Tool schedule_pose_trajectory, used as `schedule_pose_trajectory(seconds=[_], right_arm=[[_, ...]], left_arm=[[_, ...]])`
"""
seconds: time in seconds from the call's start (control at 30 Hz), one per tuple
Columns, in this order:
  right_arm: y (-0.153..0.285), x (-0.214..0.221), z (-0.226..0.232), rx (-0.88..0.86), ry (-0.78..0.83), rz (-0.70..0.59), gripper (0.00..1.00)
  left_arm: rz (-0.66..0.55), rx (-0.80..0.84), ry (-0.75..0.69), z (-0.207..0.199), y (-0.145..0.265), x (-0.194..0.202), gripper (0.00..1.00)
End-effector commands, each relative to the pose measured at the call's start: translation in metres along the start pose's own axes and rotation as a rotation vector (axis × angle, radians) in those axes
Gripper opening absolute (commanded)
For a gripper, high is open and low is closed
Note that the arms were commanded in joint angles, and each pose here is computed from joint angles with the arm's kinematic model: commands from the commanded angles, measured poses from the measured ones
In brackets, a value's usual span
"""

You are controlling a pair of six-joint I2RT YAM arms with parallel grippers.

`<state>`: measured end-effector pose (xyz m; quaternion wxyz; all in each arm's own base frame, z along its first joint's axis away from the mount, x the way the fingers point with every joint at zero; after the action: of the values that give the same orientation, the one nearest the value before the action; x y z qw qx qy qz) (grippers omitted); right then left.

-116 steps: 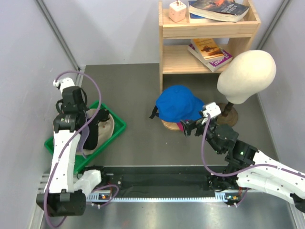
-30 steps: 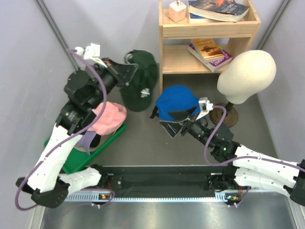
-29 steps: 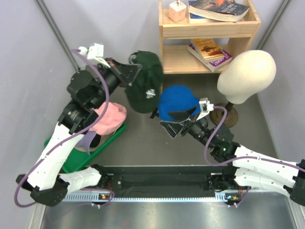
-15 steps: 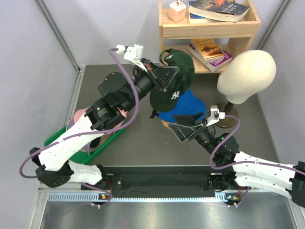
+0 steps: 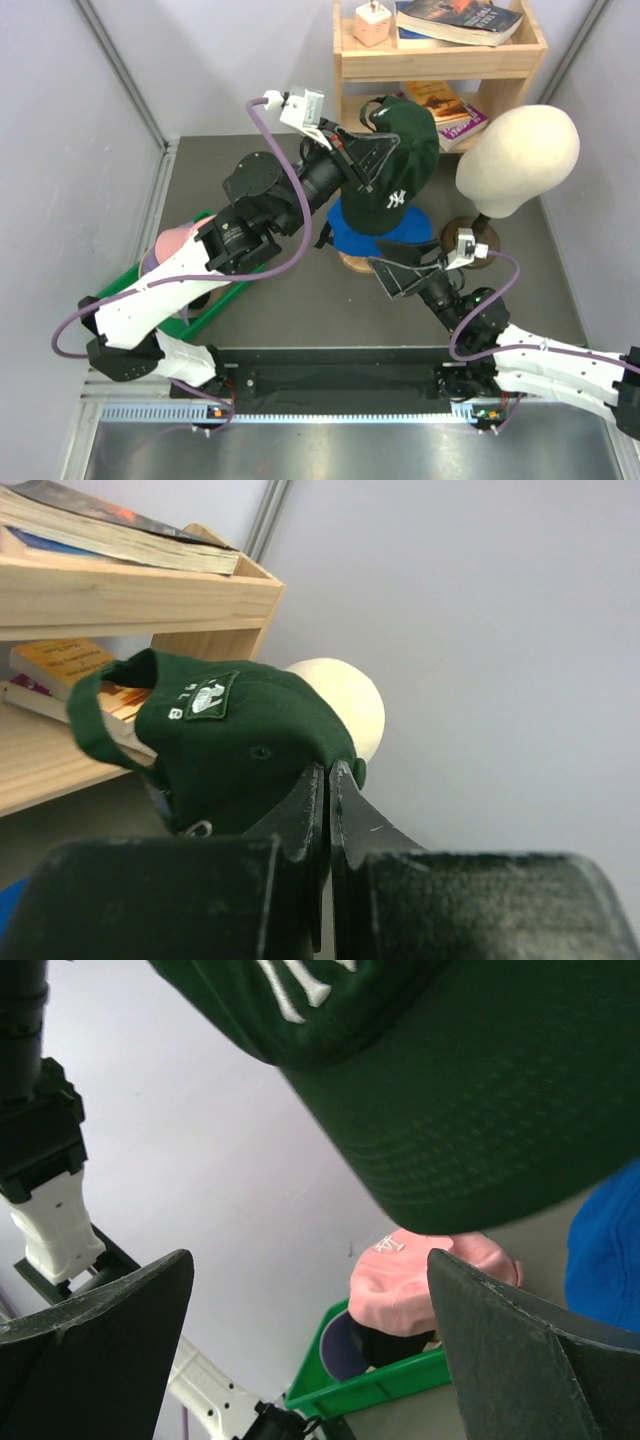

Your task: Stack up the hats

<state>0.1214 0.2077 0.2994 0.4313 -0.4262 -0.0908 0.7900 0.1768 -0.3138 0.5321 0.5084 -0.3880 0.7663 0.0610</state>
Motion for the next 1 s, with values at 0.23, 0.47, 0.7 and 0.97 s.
schedule_pose_trajectory(seconds=[0.23,0.47,0.7,0.97], right_arm=[[0.006,-0.012,0.002,-0.062,0.051,-0.127,1.00],[0.008,-0.028,0.020,-0.202,0.124,-0.223,1.00],[0.016,-0.046,0.029,-0.237,0.175,-0.313,1.00],[0.030,-0.061,0.033,-0.247,0.166,-0.378,0.98]], left_arm=[[-0.128,0.072,0.033,-0.026,0.001,-0.036,0.00],[-0.114,0.079,0.043,-0.027,0.000,-0.030,0.00],[-0.129,0.031,0.033,-0.016,0.011,-0.028,0.00],[-0.128,-0.052,-0.001,0.004,0.027,-0.019,0.00]])
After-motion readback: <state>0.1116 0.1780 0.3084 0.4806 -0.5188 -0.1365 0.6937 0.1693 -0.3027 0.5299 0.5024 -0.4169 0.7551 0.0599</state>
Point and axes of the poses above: each gripper's point midway between its finger pads, its own y axis back along the fingers, its own z axis along the line the jaws close on, x = y × z, the point moved 7 cm from there along y, back along the fingers, and after that the axes turned 1 degree about y, right-handed, at the moved point
